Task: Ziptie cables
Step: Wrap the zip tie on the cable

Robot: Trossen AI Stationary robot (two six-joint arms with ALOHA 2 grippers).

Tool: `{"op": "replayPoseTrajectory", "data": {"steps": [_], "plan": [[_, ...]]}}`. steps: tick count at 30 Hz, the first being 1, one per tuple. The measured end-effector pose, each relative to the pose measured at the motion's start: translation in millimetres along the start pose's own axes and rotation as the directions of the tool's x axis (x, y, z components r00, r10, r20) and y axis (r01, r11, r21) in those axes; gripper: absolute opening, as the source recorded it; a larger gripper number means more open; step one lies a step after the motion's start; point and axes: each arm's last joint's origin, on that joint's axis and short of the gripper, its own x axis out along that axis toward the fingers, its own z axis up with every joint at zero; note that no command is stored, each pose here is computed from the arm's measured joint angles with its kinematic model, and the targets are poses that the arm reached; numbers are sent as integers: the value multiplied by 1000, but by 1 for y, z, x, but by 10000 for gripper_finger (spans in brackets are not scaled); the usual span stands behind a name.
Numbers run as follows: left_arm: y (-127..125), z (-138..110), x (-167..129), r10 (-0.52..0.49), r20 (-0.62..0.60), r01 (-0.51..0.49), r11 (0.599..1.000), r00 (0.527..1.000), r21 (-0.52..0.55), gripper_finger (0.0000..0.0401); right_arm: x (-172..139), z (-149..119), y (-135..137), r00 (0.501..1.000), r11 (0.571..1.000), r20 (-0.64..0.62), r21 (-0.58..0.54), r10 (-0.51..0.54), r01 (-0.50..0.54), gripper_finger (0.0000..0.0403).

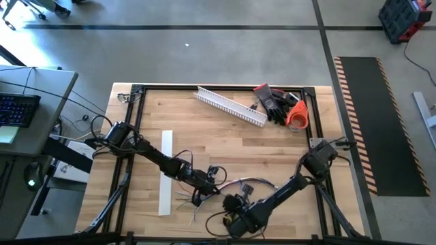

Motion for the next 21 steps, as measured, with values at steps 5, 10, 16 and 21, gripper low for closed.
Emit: {"op": "replayPoseTrajectory", "data": {"steps": [5,10,16,21], "plan": [[0,0,0,15,-4,-15,1000,1000,4,6,-10,-15,3,1000,1000,-19,3,-17,17,0],[0,0,0,21,-3,-21,1000,1000,5,6,-23,-15,0,997,995,-32,-73,-68,65,3],[1,0,0,22,-3,-22,1000,1000,7,6,-43,2,0,997,982,77,-188,-9,23,70],[0,0,0,21,-3,-21,1000,1000,8,6,-29,5,-2,991,982,134,-187,9,17,161]]}}
